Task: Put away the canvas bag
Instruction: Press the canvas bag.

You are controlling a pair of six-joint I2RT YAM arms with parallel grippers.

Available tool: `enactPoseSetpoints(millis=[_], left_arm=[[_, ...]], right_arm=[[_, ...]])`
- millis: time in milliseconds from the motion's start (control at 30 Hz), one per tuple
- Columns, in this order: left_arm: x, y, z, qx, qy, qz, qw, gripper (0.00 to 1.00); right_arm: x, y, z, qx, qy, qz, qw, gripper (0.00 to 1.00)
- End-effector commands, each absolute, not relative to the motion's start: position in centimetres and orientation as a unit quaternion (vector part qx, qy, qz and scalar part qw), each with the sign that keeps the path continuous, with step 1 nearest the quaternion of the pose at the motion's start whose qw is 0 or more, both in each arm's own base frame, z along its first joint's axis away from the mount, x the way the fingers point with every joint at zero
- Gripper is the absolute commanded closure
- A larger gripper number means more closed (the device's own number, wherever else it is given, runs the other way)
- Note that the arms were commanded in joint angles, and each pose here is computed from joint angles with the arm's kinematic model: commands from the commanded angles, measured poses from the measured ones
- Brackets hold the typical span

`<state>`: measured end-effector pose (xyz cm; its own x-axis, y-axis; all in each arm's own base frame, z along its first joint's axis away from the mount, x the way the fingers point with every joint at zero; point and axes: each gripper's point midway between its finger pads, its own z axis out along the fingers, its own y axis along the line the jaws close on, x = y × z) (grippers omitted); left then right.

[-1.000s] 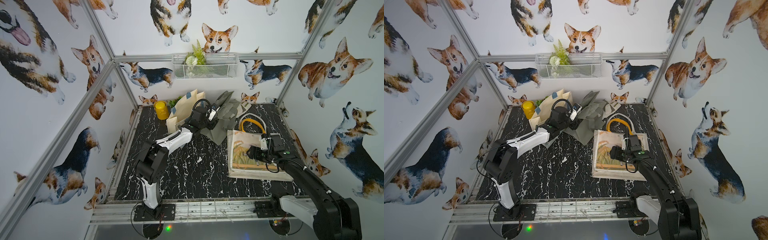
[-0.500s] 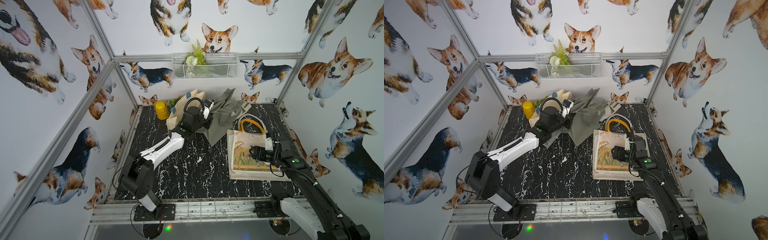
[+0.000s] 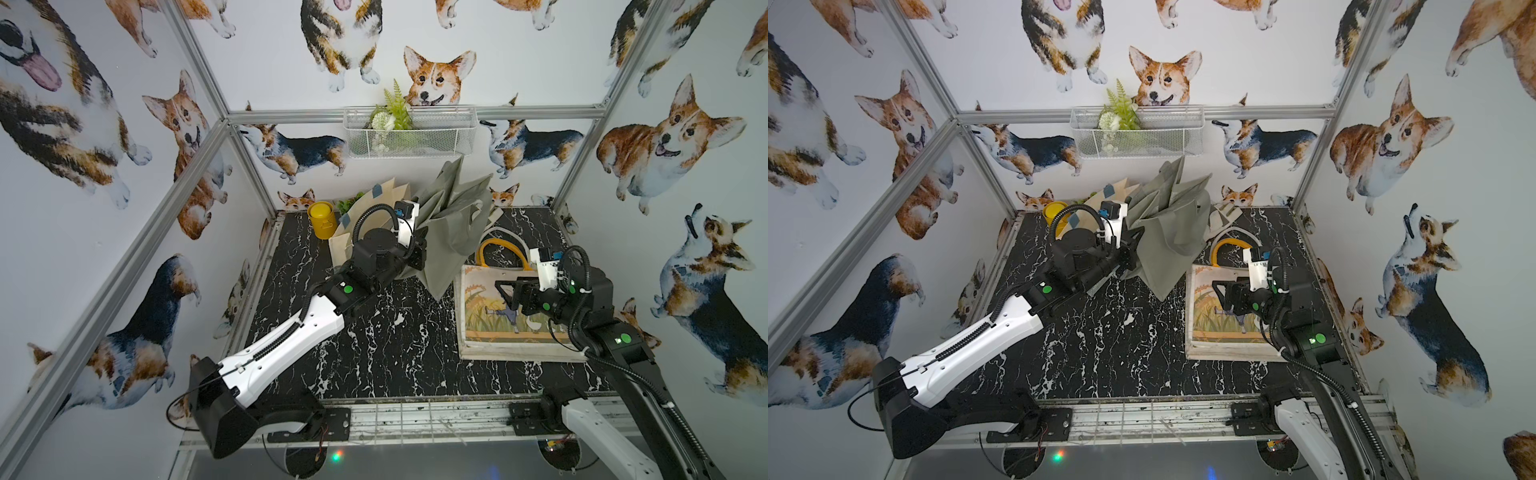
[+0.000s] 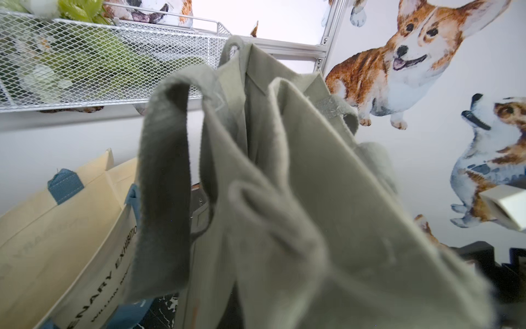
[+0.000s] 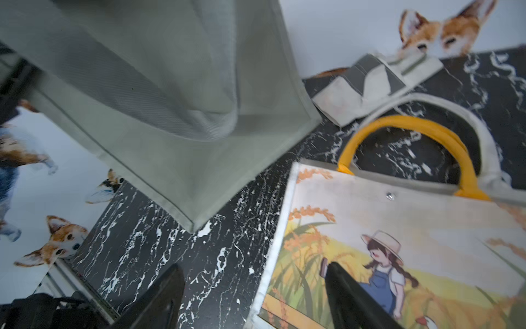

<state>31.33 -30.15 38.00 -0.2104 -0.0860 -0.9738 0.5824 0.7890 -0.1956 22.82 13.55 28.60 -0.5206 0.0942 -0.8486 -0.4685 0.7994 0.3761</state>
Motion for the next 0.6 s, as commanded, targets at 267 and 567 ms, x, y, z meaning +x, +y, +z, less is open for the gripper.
enactPoseSetpoints(millis=[267,567], left_arm=[[31.6,-28.8,39.7,-0.024,0.775,-0.314,0.547,1.00],[30.2,-30.0,41.1,-0.052,0.779,-0.321,0.536,1.00]], right_arm=[[20.0,18.6,32.5,-0.234,0.713,0.285,0.596,0.22],[21.4,22.7,32.8,-0.280,0.676,0.241,0.637,0.18]])
